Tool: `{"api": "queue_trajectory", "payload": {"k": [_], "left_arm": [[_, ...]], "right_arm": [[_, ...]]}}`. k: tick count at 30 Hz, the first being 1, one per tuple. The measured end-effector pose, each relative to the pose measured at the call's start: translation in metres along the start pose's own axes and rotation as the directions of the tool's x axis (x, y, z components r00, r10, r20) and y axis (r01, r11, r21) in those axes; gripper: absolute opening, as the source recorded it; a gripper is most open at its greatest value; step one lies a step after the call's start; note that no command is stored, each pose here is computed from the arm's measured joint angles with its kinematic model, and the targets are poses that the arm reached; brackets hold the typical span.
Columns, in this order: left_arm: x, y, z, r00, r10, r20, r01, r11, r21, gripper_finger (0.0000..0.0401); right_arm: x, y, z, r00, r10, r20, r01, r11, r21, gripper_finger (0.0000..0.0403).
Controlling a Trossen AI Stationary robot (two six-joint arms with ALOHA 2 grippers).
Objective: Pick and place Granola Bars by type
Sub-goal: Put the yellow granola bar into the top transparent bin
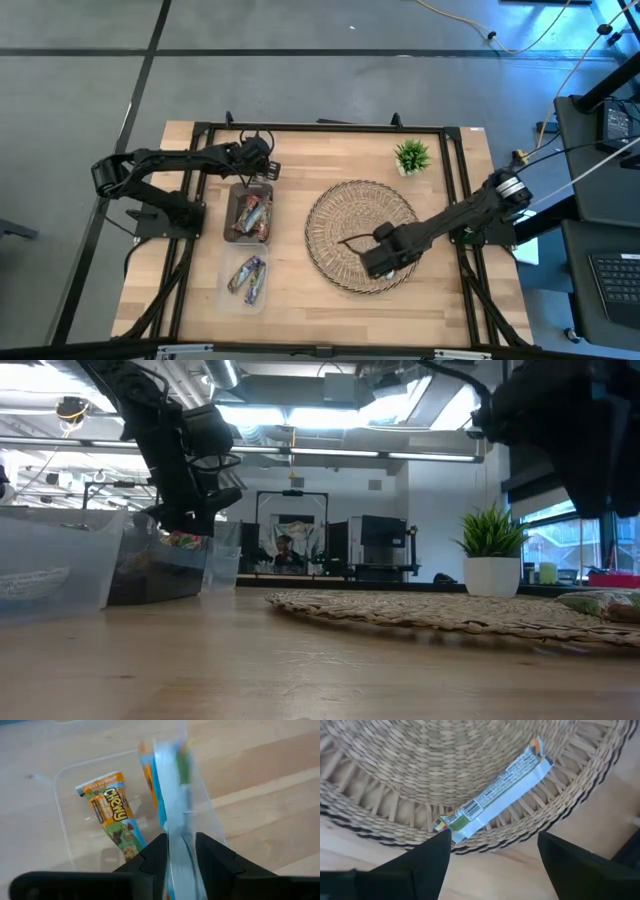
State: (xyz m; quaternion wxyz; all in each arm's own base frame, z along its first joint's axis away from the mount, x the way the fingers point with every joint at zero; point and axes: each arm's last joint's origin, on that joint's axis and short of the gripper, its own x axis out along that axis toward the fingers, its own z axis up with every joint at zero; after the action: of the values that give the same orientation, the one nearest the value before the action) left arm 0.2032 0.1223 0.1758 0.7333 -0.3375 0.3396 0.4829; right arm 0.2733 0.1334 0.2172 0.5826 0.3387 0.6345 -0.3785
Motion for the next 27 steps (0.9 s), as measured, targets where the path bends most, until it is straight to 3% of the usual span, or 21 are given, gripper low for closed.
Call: {"api": "queue_trajectory", "payload": {"k": [6, 11, 19, 27], "left_arm": [[0.000, 0.000, 0.000, 1.000, 0.000, 0.004, 0.000, 1.000, -0.002, 0.0144], [-0.002, 0.000, 0.002, 1.000, -0.006, 0.022, 0.006, 1.000, -0.008, 0.0170], [-0.003, -0.002, 0.001, 1.000, -0.030, 0.009, 0.030, 1.000, -0.004, 0.0174], [-0.003, -0.002, 0.001, 0.999, -0.044, -0.003, 0.044, 0.999, -0.004, 0.0171]], "right_arm": [[0.007, 0.002, -0.003, 1.000, -0.017, 0.000, 0.017, 1.000, -0.004, 0.0297], [0.023, -0.006, -0.003, 0.998, -0.060, -0.007, 0.060, 0.996, 0.072, 0.0282], [0.055, -0.004, -0.001, 0.998, 0.057, 0.025, -0.060, 0.985, 0.162, 0.0267], [0.071, -0.011, 0.000, 0.998, 0.049, 0.050, -0.059, 0.972, 0.227, 0.0267]]}}
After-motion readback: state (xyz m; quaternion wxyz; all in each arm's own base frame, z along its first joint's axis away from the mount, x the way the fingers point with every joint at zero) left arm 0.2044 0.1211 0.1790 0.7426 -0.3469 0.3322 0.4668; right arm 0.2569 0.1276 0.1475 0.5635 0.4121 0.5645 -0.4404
